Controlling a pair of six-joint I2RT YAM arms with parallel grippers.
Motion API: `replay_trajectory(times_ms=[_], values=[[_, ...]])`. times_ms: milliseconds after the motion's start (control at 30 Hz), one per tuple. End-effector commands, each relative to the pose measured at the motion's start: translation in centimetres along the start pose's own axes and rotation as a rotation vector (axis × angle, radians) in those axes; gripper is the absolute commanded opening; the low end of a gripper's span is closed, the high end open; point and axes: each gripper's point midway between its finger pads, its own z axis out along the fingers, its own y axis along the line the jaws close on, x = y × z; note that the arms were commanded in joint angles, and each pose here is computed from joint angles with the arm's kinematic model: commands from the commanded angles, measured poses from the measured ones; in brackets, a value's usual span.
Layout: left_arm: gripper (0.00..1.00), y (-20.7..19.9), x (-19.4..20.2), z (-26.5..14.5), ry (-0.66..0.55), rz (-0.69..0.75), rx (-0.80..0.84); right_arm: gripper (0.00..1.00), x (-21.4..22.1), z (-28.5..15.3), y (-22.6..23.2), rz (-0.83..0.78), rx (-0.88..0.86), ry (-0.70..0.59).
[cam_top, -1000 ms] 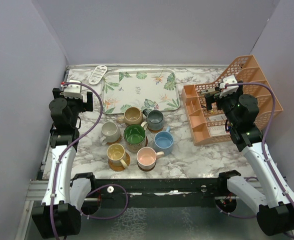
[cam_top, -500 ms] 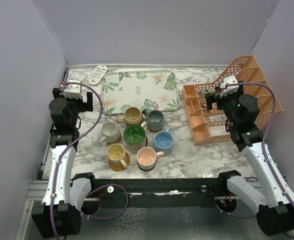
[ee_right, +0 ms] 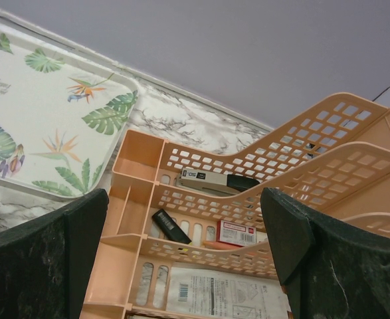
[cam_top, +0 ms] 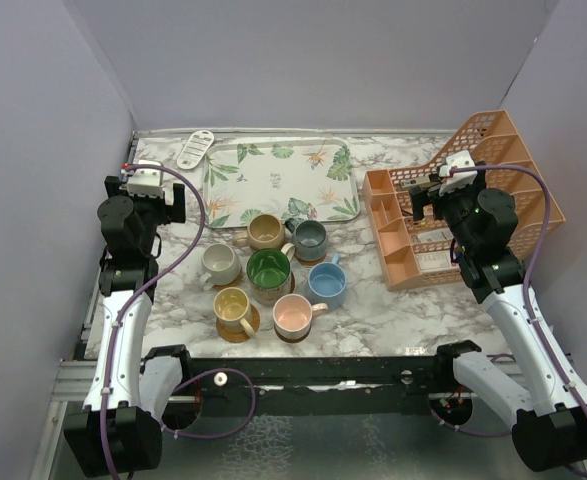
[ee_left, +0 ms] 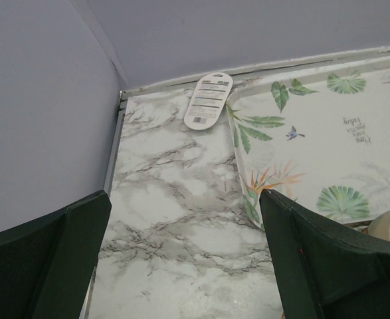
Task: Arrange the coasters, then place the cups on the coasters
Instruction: Reset both arms
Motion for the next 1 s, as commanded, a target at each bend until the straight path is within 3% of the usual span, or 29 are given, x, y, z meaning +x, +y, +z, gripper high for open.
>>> replay_trajectory(times_ms=[0, 967], values=[[0.99, 0.10, -1.03, -0.14, -0.026, 0.005, 0.010, 1.00, 0.07, -0.23, 0.04, -0.013, -0.009, -0.004], [0.99, 0.19, -1.26, -0.26, -0.033, 0.005, 0.008, 1.00, -0.09, -0.36, -0.01, -0.016, -0.007, -0.010]])
